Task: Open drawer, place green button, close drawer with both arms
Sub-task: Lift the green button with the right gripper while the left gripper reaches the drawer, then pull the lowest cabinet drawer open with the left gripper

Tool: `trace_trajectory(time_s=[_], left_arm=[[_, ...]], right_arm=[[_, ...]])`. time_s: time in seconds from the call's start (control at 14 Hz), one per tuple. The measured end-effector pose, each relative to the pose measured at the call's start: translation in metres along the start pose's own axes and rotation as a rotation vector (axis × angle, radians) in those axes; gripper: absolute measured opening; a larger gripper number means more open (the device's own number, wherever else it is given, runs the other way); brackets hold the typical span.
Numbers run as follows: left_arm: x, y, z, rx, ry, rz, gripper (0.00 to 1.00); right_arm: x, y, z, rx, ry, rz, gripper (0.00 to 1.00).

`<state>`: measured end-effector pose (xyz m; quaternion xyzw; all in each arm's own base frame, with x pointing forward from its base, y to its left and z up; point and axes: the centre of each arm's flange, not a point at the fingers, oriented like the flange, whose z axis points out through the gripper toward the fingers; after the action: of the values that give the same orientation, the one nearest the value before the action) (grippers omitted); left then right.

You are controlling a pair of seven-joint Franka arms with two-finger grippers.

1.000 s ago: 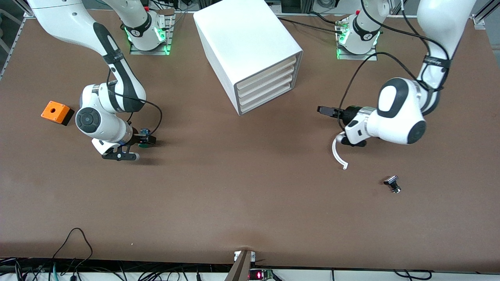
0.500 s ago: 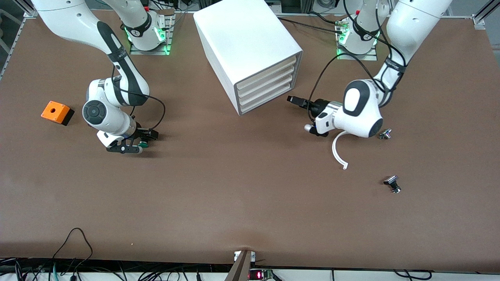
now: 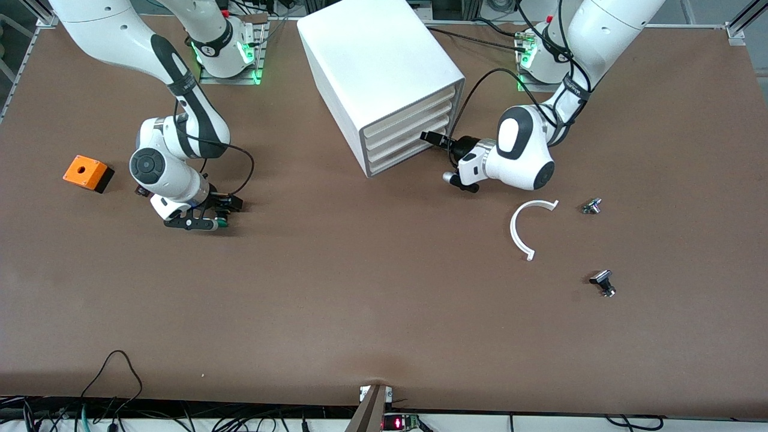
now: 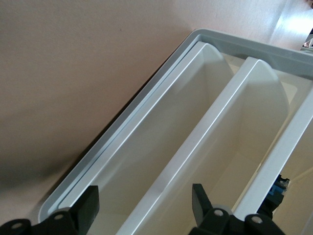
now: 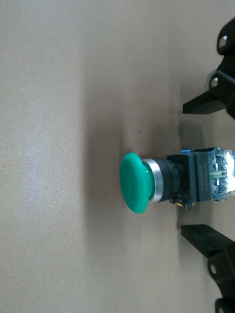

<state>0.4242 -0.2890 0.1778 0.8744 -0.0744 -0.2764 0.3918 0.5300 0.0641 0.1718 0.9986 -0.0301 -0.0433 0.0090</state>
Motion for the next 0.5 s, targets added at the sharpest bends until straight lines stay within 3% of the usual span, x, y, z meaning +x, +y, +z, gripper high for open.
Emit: trace_trajectory(time_s=[0.21, 0.29, 0.5], left_arm=[[-0.004, -0.001, 0.008, 0.002, -0.017, -0.001, 0.52], [-0.006, -0.001, 0.011, 0.001, -0.022, -0.004, 0.41], [-0.009, -0.004, 0.015, -0.002, -0.030, -0.012, 0.40]], right_arm=[[0.000, 0.000, 0.000, 0.000, 0.000, -0.001, 0.88], [0.000, 0.000, 0.000, 0.000, 0.000, 0.000, 0.74], [0.000, -0.001, 0.000, 0.000, 0.000, -0.002, 0.69]])
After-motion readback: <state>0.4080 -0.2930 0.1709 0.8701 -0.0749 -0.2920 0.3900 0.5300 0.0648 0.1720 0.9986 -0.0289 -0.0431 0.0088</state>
